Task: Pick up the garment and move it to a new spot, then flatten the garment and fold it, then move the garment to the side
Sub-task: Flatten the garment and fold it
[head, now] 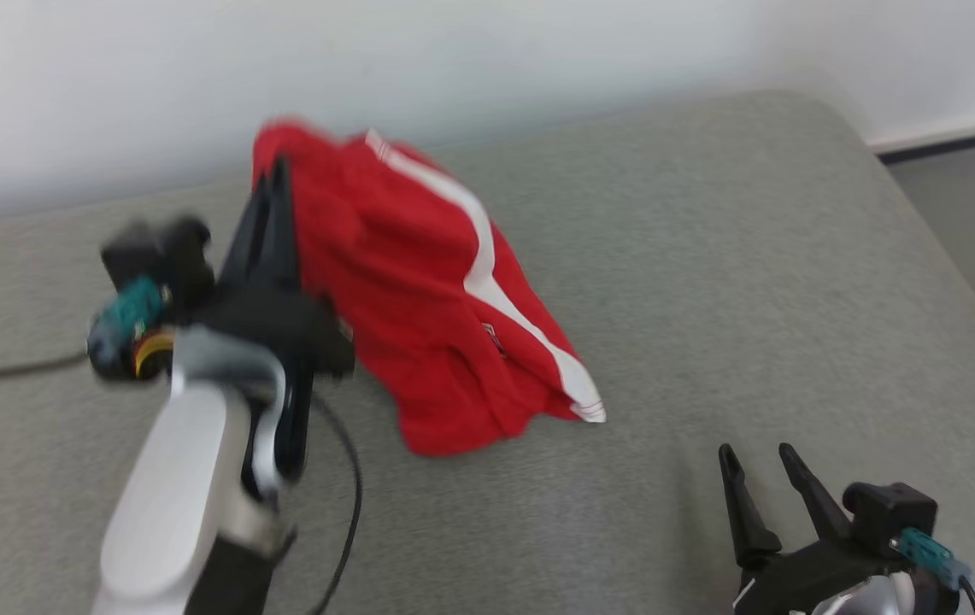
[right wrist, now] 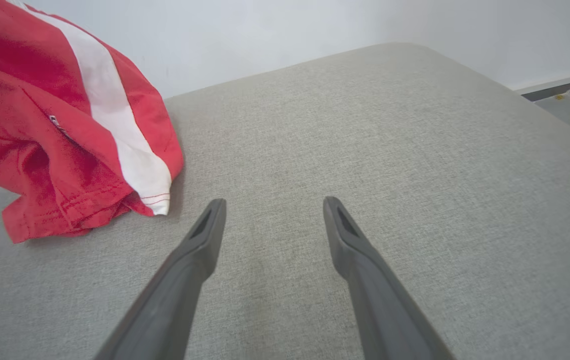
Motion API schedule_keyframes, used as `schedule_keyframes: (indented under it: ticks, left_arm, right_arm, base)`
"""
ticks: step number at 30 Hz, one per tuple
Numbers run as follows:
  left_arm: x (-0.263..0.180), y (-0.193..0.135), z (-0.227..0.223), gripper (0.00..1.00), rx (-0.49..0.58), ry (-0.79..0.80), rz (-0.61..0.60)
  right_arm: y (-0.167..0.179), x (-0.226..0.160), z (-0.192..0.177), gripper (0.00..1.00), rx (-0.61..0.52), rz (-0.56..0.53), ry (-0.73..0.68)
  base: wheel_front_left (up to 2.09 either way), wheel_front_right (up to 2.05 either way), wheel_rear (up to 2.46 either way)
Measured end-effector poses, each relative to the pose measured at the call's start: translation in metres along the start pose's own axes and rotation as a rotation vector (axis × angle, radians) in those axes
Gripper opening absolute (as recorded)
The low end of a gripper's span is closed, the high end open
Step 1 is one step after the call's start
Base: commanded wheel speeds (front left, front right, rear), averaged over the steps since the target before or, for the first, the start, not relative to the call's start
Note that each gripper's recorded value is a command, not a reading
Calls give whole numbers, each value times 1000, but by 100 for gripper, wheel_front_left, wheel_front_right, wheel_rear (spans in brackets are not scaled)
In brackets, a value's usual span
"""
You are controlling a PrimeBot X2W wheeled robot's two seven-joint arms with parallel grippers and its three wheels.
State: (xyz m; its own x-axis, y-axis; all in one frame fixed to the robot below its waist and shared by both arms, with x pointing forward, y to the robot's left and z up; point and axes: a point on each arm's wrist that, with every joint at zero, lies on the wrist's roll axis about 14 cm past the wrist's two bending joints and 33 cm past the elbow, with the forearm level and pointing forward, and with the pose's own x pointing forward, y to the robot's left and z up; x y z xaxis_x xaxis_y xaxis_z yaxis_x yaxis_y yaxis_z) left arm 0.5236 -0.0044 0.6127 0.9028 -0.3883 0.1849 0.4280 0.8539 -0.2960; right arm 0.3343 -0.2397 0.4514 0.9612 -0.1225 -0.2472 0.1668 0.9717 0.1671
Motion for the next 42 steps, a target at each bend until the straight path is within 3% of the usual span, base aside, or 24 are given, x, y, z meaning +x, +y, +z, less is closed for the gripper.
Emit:
schedule_keyframes:
  ticks: [8,14,20,21,22,26,33,38,42]
  left_arm:
    - [-127,100,-54,0,-7,141,333]
    - [-204,121,-77,0,-62,217,497]
    - [-238,124,-93,0,-80,285,572]
    - [-240,122,-97,3,-83,305,568]
    - [-242,121,-100,100,-86,319,570]
    - [-248,128,-104,100,-49,366,592]
    - [-252,162,-75,100,114,367,657]
    - [-203,137,-70,100,130,399,453]
    - [-168,126,-79,100,135,472,356]
  right_arm:
    - [49,21,3,100,-18,147,9]
    - [84,33,2,100,-32,248,19]
    - [97,34,5,100,-36,284,14]
    - [96,33,5,100,-36,283,12]
    - [95,33,6,100,-36,279,11]
    - [92,32,6,100,-34,270,10]
    - [84,28,6,100,-24,250,6]
    - [78,26,5,100,-20,234,8]
    - [76,27,5,100,-19,225,6]
  base:
    - [0,0,0]
    - [0,0,0]
    - [0,0,0]
    - [0,0,0]
    - [0,0,0]
    - [0,0,0]
    - [0,0,0]
    - [0,0,0]
    - [0,0,0]
